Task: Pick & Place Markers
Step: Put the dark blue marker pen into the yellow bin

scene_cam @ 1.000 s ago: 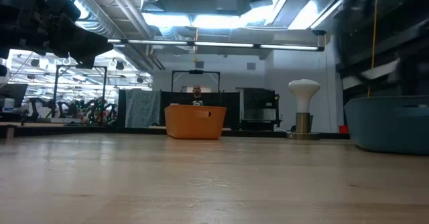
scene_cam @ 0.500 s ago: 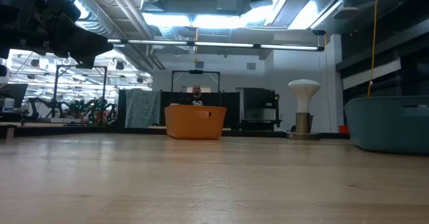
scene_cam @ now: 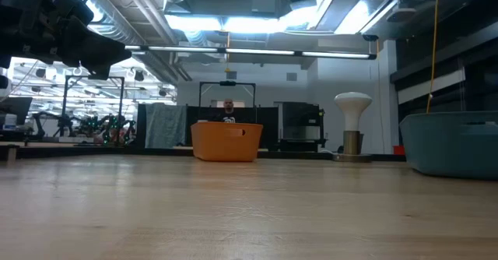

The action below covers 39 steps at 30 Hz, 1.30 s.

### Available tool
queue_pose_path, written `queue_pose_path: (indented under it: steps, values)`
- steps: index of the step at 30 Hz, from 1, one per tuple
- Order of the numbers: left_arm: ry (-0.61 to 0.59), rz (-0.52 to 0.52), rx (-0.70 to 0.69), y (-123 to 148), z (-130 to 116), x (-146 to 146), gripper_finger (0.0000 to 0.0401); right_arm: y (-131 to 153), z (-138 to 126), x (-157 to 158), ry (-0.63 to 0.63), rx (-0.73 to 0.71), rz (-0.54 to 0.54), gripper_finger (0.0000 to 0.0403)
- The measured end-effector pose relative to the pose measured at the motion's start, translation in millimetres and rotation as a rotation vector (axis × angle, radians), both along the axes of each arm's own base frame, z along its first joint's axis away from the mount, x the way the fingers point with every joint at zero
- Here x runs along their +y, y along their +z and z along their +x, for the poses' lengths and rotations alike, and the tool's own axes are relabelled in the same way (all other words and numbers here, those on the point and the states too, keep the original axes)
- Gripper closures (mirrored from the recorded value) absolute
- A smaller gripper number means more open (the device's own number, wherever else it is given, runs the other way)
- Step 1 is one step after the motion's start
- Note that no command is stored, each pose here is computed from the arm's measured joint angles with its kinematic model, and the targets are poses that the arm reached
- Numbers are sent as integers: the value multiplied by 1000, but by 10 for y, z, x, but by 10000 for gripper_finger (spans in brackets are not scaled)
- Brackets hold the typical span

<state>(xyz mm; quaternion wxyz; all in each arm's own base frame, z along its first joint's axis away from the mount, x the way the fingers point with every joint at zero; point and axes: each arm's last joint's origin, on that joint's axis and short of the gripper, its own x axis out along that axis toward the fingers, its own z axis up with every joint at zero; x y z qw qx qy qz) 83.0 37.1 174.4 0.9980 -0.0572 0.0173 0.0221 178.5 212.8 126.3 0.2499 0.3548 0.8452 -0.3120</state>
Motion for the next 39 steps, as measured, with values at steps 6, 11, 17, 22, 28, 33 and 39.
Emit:
queue_pose_path:
  steps: [6,11,17,22,28,33,39]
  values:
    - [0,0,0,0,0,0,292,-126,-100,-40,106,-62,89,253]
    - [0,0,0,0,0,0,290,-242,-135,-78,190,-158,204,253]
    - [0,0,0,0,0,0,294,-251,-164,-77,233,-162,294,253]
    - [0,0,0,0,0,0,290,-251,-220,-14,266,-168,318,253]
    - [0,0,0,0,0,0,293,-252,-279,42,299,-177,324,253]
    - [0,0,0,0,0,0,293,-264,-263,52,330,-233,328,253]
    - [0,-1,0,0,0,0,290,-291,-260,19,331,-245,318,253]
